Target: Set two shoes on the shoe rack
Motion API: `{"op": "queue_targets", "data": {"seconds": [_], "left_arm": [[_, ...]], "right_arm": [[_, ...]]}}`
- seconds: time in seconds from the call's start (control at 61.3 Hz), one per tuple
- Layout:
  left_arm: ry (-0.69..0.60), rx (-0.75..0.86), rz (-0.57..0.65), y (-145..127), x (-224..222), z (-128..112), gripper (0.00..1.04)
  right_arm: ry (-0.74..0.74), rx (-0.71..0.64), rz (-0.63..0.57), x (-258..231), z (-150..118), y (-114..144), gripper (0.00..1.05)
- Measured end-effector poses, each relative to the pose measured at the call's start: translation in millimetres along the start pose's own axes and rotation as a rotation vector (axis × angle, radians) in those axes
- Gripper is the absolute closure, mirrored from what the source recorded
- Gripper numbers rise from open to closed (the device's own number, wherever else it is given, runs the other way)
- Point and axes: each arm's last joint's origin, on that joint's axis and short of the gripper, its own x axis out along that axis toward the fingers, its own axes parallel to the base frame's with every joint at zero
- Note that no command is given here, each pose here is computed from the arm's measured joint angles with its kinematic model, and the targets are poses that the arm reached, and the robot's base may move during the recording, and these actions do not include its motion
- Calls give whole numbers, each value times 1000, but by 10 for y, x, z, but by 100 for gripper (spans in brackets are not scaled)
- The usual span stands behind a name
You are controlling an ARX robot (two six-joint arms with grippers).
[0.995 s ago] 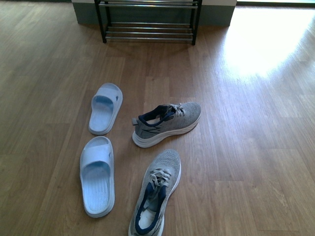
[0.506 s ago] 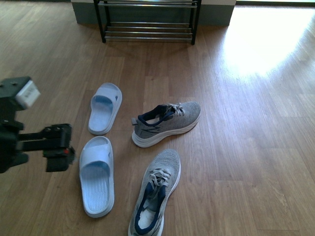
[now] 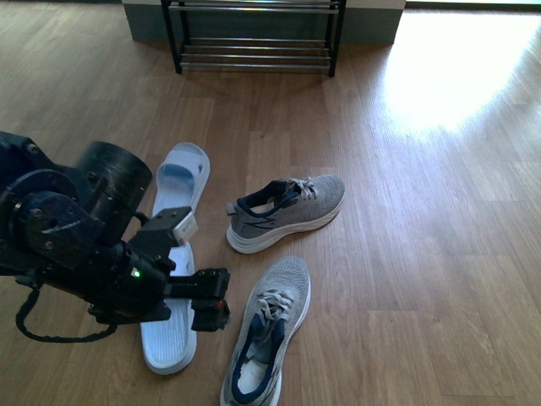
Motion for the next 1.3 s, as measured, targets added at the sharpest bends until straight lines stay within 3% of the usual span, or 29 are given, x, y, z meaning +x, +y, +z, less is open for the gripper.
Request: {"op": "queue_targets", "data": {"seconds": [0.489,0.848,1.158,1.305], "left_arm": [[145,76,-54,73,592,115,9],[160,115,-146,91,940,202,9],[158,171,-151,76,1138,194,9],[153,193,-110,102,1213,221,31]], "right_arm": [[0,0,0,0,0,0,9],[0,0,0,0,0,0,9],[0,0,0,0,0,0,9],[0,0,0,0,0,0,9]]}}
